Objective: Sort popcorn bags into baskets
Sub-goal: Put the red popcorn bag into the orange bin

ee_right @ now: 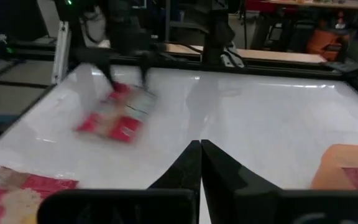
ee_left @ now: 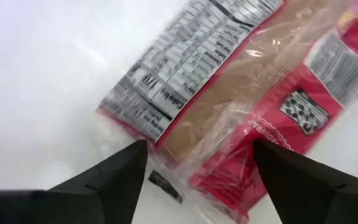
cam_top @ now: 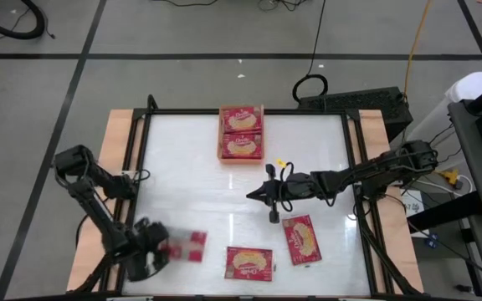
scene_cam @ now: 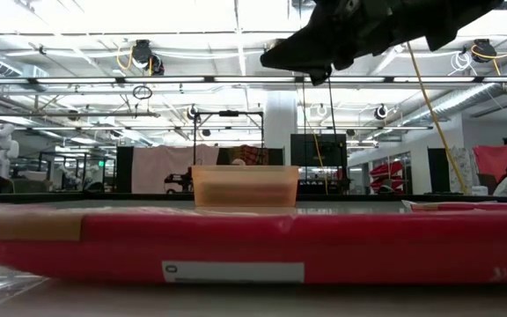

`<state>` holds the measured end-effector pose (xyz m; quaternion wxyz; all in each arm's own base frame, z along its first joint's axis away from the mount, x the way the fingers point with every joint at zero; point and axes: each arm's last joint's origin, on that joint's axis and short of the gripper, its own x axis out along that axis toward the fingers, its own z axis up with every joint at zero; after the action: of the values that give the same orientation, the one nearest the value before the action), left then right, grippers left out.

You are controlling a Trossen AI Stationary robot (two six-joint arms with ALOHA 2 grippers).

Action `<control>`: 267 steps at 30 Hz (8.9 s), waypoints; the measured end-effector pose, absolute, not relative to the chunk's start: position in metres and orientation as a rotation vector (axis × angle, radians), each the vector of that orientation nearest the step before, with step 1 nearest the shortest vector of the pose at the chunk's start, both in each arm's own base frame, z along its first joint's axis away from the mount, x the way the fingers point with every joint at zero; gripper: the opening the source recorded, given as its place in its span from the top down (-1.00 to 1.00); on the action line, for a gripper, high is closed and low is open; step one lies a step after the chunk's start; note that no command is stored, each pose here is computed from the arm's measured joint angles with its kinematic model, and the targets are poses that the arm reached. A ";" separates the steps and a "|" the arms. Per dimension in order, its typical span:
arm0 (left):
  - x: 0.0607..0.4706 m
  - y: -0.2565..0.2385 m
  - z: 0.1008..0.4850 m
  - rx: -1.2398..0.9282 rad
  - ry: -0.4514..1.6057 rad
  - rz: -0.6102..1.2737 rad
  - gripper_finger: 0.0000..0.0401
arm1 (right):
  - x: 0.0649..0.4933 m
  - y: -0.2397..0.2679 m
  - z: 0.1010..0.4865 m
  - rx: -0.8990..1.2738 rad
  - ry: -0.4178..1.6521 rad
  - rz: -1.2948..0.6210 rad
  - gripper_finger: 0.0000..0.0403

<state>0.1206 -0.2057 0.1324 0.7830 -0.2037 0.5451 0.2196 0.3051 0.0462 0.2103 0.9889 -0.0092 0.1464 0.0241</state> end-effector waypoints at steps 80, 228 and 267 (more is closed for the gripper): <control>0.177 -0.085 0.252 -0.380 0.817 0.144 0.98 | 0.408 0.101 0.130 -0.846 0.262 -0.359 0.10; 0.281 0.127 0.199 -0.263 0.477 0.456 -0.26 | 0.194 -0.001 0.196 0.228 0.416 -0.224 0.54; 0.301 -0.078 0.205 -0.192 0.421 0.090 0.16 | 0.230 0.045 0.124 0.429 1.012 0.213 -0.04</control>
<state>0.3005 -0.0783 0.2052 0.9723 -0.0952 0.2086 0.0444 0.2303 0.0454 0.1237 0.8473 0.2037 0.4800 0.1010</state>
